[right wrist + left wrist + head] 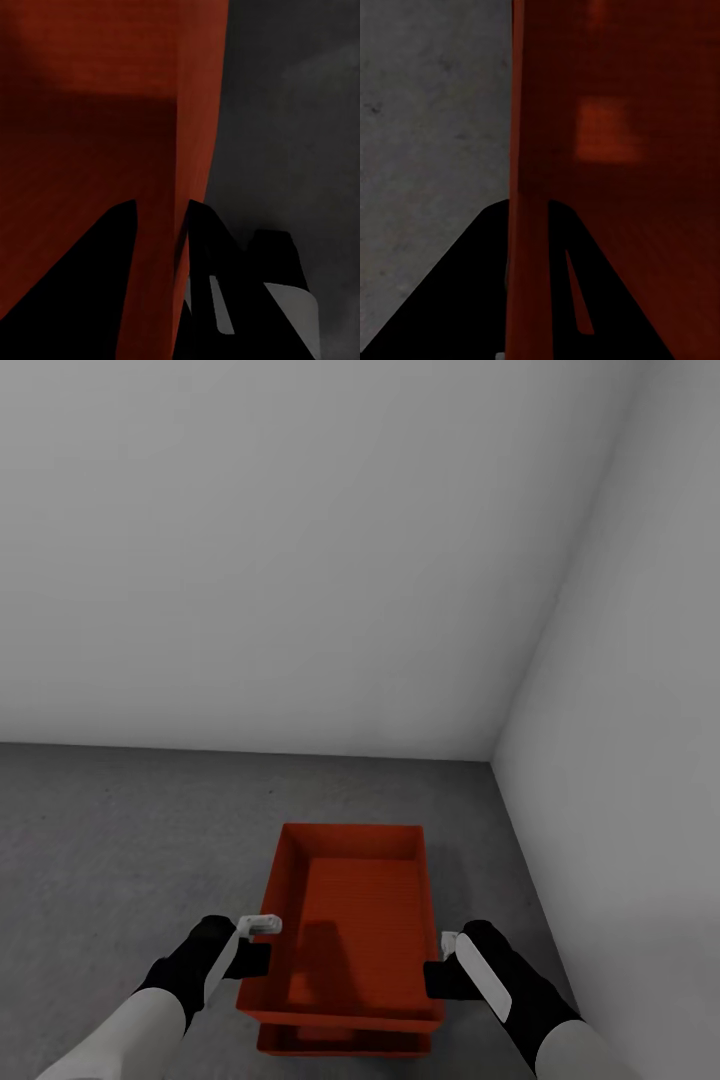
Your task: Move the two storage containers from the living room to the garage. In the garage, place one container on the floor and stack the other container on top of it (either order is fine).
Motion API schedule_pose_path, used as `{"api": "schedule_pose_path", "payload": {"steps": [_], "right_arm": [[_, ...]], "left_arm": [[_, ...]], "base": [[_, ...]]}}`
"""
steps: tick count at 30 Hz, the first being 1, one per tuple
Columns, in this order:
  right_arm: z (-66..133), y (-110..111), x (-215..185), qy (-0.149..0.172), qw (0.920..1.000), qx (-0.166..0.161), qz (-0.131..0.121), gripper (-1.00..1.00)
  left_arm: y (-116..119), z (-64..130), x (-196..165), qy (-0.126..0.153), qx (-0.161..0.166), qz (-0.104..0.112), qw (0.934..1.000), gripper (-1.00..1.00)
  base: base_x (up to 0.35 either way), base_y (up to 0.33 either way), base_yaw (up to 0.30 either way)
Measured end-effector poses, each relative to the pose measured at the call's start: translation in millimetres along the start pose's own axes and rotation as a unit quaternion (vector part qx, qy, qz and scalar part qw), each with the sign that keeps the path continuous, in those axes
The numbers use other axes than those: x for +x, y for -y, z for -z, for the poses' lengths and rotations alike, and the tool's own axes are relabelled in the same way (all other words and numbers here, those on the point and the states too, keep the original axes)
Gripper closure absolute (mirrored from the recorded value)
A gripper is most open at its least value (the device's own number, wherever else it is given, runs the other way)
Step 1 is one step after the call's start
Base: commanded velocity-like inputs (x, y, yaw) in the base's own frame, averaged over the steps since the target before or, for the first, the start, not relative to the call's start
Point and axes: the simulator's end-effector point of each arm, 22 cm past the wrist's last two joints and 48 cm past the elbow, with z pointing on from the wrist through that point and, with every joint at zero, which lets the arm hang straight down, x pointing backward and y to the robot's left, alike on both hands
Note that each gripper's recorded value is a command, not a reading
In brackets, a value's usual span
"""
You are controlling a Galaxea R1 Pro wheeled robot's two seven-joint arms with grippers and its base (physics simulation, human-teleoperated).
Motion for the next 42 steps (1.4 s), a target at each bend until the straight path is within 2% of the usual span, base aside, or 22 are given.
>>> {"api": "schedule_pose_path", "payload": {"steps": [3,4,5,9,42], "right_arm": [[0.0,-0.2,0.0,0.0,1.0,0.0,0.0,1.0],[0.0,-0.2,0.0,0.0,1.0,0.0,0.0,-1.0],[-0.2,1.3,0.0,0.0,1.0,0.003,0.004,-1.0],[-0.2,1.7,0.0,0.0,1.0,0.004,0.004,-1.0],[-0.6,0.3,0.9,-0.001,1.0,0.004,0.009,-1.0]], "left_arm": [[-0.5,0.0,0.1,0.0,0.0,0.0,1.0,1.0],[-0.6,0.0,0.1,0.0,0.0,0.0,1.0,1.0],[2.0,-0.5,1.1,-0.001,0.007,0.005,1.0,-1.0],[4.5,-0.5,1.1,-0.001,0.013,0.013,0.9998,-1.0],[3.9,-0.4,0.9,-0.001,0.012,0.01,0.9999,-1.0]], "base": [[0.0,0.0,0.0],[0.0,0.0,0.0],[0.0,0.0,0.0],[0.0,0.0,0.0],[0.0,0.0,0.0]]}}
